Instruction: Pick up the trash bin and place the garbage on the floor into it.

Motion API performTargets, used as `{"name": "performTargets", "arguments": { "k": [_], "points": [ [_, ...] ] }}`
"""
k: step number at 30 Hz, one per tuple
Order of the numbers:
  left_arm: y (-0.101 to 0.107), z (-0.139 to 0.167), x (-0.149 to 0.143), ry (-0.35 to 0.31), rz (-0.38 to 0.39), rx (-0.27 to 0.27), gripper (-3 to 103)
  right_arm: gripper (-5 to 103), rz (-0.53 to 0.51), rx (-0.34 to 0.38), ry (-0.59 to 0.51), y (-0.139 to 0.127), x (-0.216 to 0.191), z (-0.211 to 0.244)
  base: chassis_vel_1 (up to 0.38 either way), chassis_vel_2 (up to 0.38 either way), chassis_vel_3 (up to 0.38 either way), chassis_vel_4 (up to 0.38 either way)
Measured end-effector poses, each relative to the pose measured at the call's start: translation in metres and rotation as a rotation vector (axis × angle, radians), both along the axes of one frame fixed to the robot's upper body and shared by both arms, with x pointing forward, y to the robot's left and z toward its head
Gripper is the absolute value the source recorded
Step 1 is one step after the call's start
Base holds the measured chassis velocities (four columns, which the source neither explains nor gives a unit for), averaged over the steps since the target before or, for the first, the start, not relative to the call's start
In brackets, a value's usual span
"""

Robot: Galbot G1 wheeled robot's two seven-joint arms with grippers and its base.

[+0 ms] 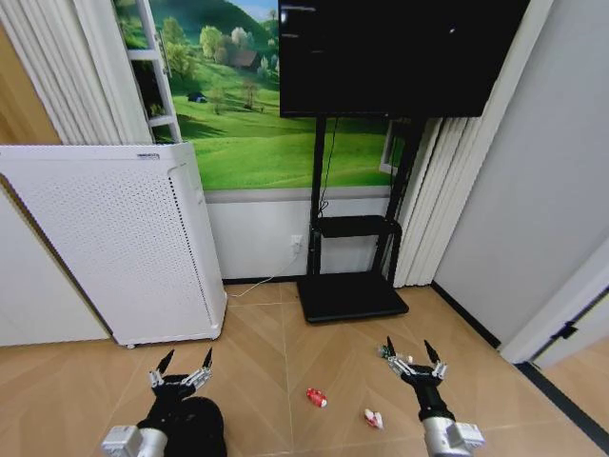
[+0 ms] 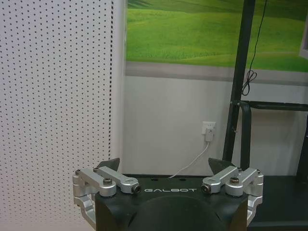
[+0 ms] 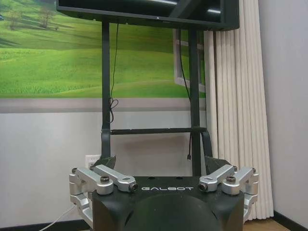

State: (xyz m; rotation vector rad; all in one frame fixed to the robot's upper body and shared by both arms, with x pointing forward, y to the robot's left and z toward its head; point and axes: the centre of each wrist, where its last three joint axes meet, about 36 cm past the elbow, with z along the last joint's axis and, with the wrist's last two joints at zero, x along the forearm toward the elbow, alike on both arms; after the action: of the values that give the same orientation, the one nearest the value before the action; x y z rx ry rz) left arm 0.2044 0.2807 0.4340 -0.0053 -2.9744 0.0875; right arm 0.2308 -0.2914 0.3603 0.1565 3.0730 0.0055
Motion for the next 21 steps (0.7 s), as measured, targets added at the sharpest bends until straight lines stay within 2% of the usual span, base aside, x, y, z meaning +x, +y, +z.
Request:
{"name": "performTargets", "arguments": {
  "k": [21],
  "points": [
    [0.0006, -0.0031, 0.0022, 0.009, 0.009, -0.001, 100, 100, -0.012, -0.015, -0.018, 0.0000, 0.0060, -0.0015, 0.000, 0.000, 0.000, 0.000]
  ]
}}
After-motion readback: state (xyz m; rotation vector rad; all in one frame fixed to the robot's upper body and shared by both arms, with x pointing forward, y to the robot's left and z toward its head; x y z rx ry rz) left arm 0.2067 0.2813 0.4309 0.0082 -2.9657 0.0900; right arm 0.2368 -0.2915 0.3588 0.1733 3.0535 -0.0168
